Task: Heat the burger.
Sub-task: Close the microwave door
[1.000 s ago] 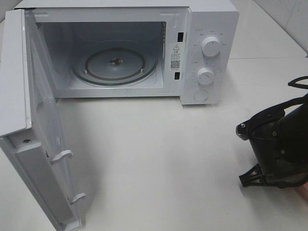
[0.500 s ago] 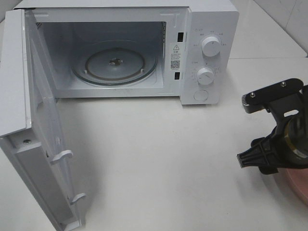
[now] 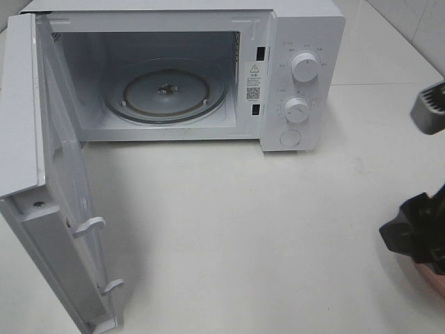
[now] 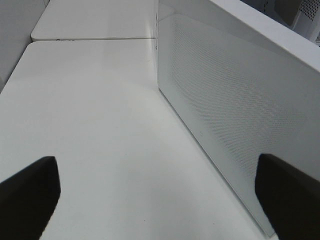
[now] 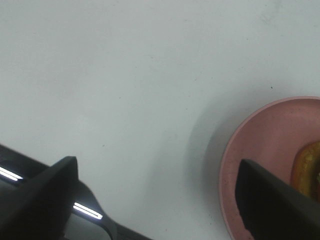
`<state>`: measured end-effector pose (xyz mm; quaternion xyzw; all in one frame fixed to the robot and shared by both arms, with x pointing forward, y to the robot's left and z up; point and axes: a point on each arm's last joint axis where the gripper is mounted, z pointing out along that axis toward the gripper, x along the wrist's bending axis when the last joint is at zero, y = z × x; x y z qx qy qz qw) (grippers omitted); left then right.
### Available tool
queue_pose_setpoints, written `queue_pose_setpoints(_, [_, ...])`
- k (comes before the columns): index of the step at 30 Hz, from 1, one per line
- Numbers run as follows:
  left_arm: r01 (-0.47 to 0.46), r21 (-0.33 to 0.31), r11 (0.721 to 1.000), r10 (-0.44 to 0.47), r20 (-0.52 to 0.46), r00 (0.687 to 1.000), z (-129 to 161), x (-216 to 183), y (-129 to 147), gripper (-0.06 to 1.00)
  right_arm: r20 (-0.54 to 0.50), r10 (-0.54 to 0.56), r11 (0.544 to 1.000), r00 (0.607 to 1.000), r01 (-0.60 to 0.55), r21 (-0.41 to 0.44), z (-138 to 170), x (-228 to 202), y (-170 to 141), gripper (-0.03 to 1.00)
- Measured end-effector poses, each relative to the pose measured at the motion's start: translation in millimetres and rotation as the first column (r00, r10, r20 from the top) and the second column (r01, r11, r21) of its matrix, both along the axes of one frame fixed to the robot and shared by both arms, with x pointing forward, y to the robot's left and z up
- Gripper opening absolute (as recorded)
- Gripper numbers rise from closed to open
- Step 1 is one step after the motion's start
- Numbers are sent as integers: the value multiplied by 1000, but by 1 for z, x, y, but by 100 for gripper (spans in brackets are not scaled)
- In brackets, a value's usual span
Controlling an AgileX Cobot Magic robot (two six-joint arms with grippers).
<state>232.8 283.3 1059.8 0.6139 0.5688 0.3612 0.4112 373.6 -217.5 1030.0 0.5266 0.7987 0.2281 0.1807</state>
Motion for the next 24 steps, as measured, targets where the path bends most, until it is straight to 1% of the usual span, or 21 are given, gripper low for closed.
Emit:
queue_pose_setpoints(1, [0, 0, 1000, 0, 0, 1000, 0, 0, 0, 98, 1, 25, 1000, 1000, -25, 14, 10, -9, -4, 82])
queue_pose_setpoints(2, [0, 0, 1000, 0, 0, 1000, 0, 0, 0, 98, 1, 25, 1000, 1000, -25, 14, 10, -9, -4, 82])
queue_pose_setpoints(3, [0, 0, 1000, 0, 0, 1000, 0, 0, 0, 98, 8, 35, 999, 999, -35, 22, 18, -19, -11, 82])
queue_pose_setpoints(13, [0, 0, 1000, 0, 0, 1000, 0, 0, 0, 98, 18, 21, 999, 1000, -22, 26, 31, -54, -38, 81])
queue_pose_setpoints(14, [0, 0, 1000, 0, 0, 1000, 0, 0, 0, 98, 45, 20, 999, 999, -22, 43, 35, -62, -44, 80])
queue_pose_setpoints(16, [0, 0, 1000, 0, 0, 1000, 0, 0, 0, 98, 56, 19, 999, 998, -21, 50, 36, -66, -47, 80])
queue_pose_setpoints(18, [0, 0, 1000, 0, 0, 1000, 0, 0, 0, 98, 115, 0, 996, 993, -10, 90, 41, -77, -57, 79])
queue_pose_setpoints(19, [0, 0, 1000, 0, 0, 1000, 0, 0, 0, 98, 115, 0, 996, 993, -10, 90, 41, -77, -57, 79])
queue_pose_setpoints(20, [0, 0, 1000, 0, 0, 1000, 0, 0, 0, 98, 159, -27, 993, 987, 8, 115, 44, -84, -64, 79])
queue_pose_setpoints(21, [0, 0, 1000, 0, 0, 1000, 0, 0, 0, 98, 180, -41, 992, 983, 19, 122, 45, -87, -67, 79])
queue_pose_setpoints(22, [0, 0, 1000, 0, 0, 1000, 0, 0, 0, 98, 180, -41, 992, 983, 19, 122, 45, -87, -67, 79])
queue_pose_setpoints(24, [0, 0, 1000, 0, 0, 1000, 0, 0, 0, 98, 239, -93, 988, 967, 59, 144, 48, -96, -76, 78])
